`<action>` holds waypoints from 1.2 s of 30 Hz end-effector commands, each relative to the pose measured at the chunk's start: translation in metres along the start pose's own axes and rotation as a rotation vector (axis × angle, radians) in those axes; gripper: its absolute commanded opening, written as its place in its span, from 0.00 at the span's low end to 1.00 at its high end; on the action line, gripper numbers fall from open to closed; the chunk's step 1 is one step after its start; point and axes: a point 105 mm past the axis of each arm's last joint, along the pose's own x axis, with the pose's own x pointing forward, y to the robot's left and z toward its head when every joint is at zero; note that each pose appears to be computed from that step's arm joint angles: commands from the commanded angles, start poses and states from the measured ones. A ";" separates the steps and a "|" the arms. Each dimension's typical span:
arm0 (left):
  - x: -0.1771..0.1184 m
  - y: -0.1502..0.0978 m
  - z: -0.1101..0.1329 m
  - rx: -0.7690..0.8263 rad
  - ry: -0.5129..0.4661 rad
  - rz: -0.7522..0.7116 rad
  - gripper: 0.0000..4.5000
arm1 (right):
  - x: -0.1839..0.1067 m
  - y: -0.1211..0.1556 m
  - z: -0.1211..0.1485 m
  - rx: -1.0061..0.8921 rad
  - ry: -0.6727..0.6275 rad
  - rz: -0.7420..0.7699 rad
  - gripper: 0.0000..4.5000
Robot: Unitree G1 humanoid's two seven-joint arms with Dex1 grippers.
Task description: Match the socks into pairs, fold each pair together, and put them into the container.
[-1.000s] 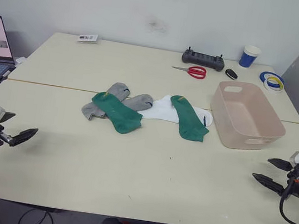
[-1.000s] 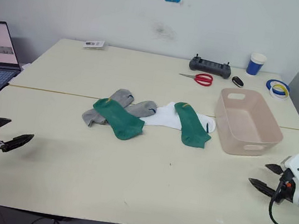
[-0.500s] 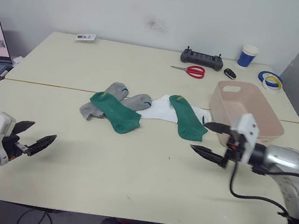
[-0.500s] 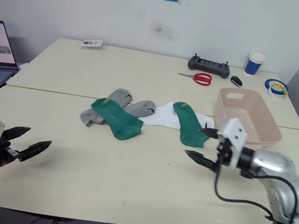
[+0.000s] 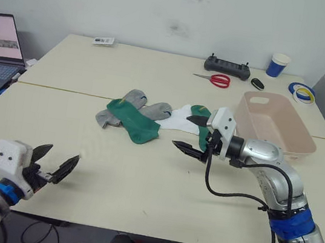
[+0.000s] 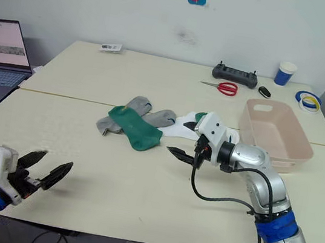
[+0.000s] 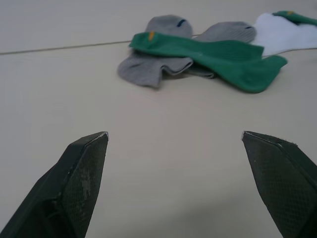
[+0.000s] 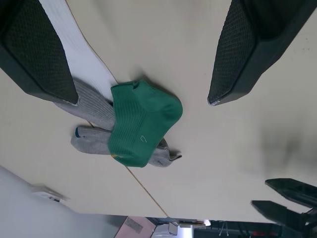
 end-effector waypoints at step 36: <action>0.124 -0.075 0.020 0.124 -0.103 -0.240 0.01 | -0.041 -0.002 -0.016 0.011 0.066 -0.141 1.00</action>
